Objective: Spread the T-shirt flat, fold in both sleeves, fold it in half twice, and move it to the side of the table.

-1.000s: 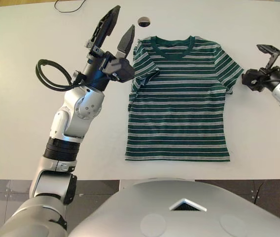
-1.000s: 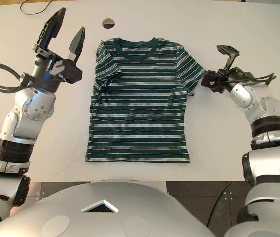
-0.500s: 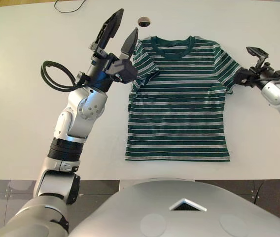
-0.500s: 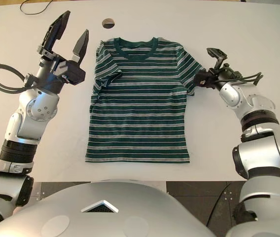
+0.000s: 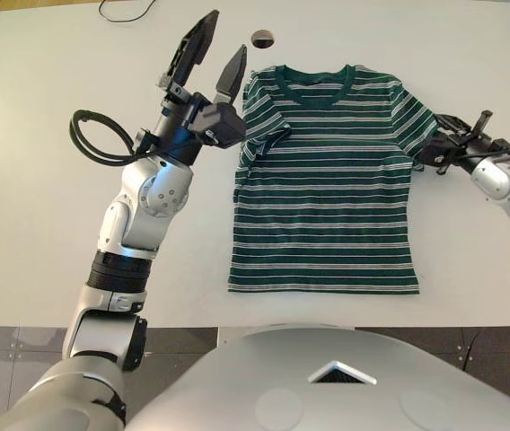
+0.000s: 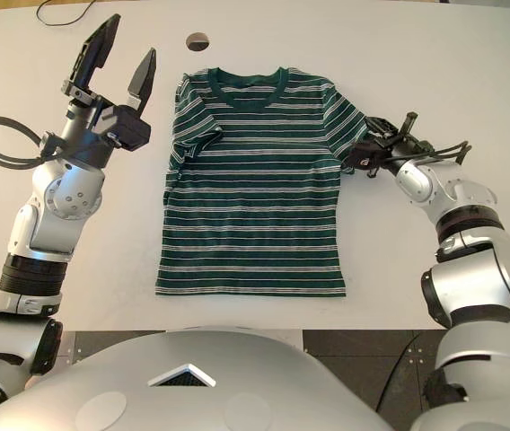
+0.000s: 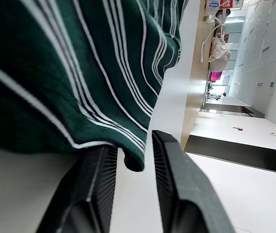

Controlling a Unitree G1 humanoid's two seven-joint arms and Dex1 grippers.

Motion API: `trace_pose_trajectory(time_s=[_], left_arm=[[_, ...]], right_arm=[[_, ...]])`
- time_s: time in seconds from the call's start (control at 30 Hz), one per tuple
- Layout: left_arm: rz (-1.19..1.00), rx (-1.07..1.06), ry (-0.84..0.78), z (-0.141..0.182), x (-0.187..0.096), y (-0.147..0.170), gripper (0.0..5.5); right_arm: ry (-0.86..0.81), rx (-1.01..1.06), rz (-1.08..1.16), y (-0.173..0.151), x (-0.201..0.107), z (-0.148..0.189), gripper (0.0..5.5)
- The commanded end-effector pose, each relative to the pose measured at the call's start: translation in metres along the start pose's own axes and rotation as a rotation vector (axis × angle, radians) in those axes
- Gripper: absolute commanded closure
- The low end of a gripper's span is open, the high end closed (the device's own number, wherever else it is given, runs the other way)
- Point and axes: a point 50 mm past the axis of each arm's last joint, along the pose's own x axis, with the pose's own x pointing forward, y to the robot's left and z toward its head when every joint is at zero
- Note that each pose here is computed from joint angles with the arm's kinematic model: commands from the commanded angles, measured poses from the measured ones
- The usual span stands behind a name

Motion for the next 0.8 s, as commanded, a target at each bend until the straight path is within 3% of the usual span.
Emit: trace_pose_trajectory(time_s=[0.03, 0.13, 0.4, 0.63, 0.8], left_arm=[[-0.014, -0.001, 0.002, 0.000, -0.001, 0.000, 3.00], [-0.012, -0.002, 0.006, -0.001, -0.003, 0.001, 3.00], [0.036, -0.068, 0.061, -0.005, -0.016, 0.002, 3.00], [0.074, -0.284, 0.172, -0.016, -0.032, -0.014, 3.00], [0.069, -0.323, 0.186, -0.015, -0.037, -0.022, 3.00]], right_arm=[[0.009, 0.007, 0.100, 0.025, -0.003, 0.001, 4.99], [0.011, 0.012, 0.090, 0.025, -0.003, 0.001, 5.39], [-0.017, 0.063, -0.054, 0.012, 0.001, 0.008, 5.39], [-0.117, 0.144, -0.271, -0.010, 0.003, 0.029, 5.39], [-0.189, 0.137, -0.278, -0.010, 0.003, 0.047, 5.39]])
